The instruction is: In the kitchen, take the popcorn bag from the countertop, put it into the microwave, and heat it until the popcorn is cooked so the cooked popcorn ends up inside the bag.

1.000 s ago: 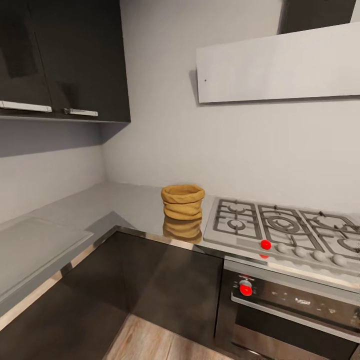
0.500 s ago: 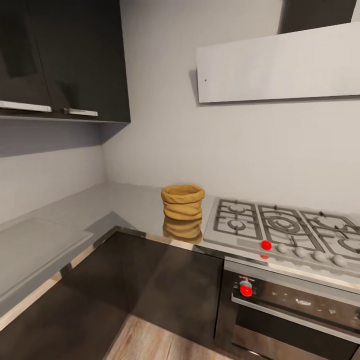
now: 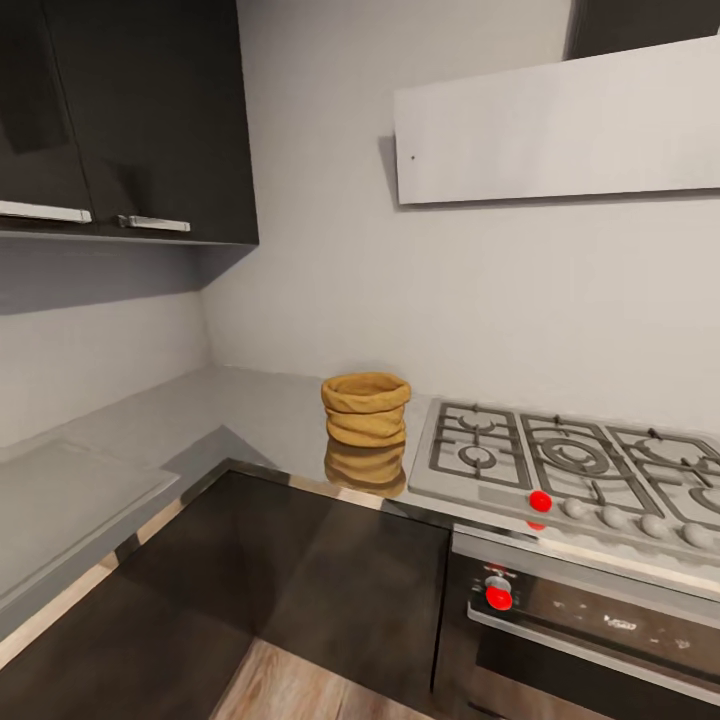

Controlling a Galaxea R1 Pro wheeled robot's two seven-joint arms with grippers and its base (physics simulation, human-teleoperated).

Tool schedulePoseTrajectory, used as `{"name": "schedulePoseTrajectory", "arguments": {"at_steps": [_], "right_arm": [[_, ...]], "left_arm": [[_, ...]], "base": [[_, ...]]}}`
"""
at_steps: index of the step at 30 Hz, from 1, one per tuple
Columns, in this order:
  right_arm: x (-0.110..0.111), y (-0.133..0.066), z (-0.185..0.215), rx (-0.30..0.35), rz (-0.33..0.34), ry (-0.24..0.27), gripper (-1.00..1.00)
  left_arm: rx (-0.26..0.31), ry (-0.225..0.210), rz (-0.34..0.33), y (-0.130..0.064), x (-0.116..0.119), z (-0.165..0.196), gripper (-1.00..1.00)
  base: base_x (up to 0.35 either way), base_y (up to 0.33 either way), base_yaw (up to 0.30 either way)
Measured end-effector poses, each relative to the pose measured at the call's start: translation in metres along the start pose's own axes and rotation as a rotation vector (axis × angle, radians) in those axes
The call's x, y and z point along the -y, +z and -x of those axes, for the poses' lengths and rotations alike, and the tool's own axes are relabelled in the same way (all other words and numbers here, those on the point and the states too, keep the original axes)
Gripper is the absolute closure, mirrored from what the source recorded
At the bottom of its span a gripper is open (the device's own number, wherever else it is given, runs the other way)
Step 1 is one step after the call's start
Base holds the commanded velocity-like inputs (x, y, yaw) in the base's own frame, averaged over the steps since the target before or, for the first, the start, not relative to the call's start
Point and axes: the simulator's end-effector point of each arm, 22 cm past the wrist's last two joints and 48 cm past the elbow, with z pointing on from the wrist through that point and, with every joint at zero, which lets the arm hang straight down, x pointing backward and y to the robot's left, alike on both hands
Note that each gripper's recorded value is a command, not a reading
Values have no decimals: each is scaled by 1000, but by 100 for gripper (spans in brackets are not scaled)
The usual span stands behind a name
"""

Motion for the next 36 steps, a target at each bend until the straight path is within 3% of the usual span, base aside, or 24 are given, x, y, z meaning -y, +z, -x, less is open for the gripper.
{"name": "schedulePoseTrajectory", "arguments": {"at_steps": [36], "right_arm": [[2,-54,13,-1,1,0,-100]], "left_arm": [[2,10,-1,-54,-8,11,-100]], "base": [[0,0,0]]}}
